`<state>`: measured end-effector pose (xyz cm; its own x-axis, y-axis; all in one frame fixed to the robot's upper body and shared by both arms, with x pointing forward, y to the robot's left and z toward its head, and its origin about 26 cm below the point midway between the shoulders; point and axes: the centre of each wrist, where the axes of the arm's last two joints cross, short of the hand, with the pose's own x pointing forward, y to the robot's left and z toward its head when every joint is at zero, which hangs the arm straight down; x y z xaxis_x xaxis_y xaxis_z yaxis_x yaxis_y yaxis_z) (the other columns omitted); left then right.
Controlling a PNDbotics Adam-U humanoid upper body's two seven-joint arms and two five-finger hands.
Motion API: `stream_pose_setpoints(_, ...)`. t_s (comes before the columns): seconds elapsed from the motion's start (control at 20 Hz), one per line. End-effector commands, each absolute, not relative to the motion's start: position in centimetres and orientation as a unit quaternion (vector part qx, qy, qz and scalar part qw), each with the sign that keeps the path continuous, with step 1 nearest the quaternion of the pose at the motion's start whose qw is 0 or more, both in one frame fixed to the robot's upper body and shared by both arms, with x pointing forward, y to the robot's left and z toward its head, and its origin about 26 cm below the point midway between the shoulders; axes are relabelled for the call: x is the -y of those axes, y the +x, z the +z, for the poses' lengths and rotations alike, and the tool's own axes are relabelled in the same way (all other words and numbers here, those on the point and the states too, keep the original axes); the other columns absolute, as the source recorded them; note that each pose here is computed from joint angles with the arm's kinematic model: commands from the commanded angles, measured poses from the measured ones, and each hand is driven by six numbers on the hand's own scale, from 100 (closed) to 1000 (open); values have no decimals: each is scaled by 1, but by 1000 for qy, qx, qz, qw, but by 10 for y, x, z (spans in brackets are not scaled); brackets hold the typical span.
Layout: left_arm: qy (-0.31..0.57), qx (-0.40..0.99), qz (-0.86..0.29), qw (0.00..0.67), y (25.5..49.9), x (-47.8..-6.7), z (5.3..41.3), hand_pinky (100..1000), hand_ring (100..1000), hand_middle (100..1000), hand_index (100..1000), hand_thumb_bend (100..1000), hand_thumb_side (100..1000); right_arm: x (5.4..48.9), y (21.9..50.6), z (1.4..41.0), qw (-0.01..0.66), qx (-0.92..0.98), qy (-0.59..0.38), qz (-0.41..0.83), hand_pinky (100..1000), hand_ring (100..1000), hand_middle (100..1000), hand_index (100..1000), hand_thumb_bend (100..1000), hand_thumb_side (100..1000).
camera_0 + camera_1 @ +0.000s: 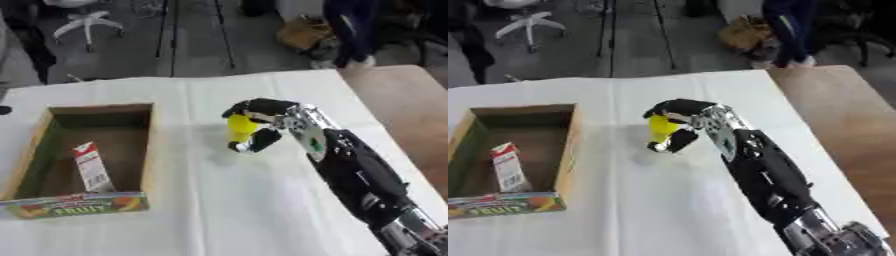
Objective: Pick up objects on the table and place them in the box.
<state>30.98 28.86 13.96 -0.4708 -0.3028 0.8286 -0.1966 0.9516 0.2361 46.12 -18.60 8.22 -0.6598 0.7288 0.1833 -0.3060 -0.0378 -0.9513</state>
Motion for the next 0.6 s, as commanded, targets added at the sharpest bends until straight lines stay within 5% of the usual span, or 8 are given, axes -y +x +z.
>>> stream_pose_setpoints(0.05,146,864,-57,479,310,-288,149,637,843,688,783,388,1000,190,464,90,373,591,-195,688,263,478,815,913,210,329)
stream_pose_setpoints(0.2,146,864,-57,479,310,-288,149,637,843,689,783,388,1000,190,464,91,376,598,-205,678,104,357,794,896,162,283)
stream_pose_setpoints(0.6,147,864,-56,479,310,-288,149,636,844,690,783,389,1000,187,464,99,363,625,-221,654,100,332,783,892,157,261)
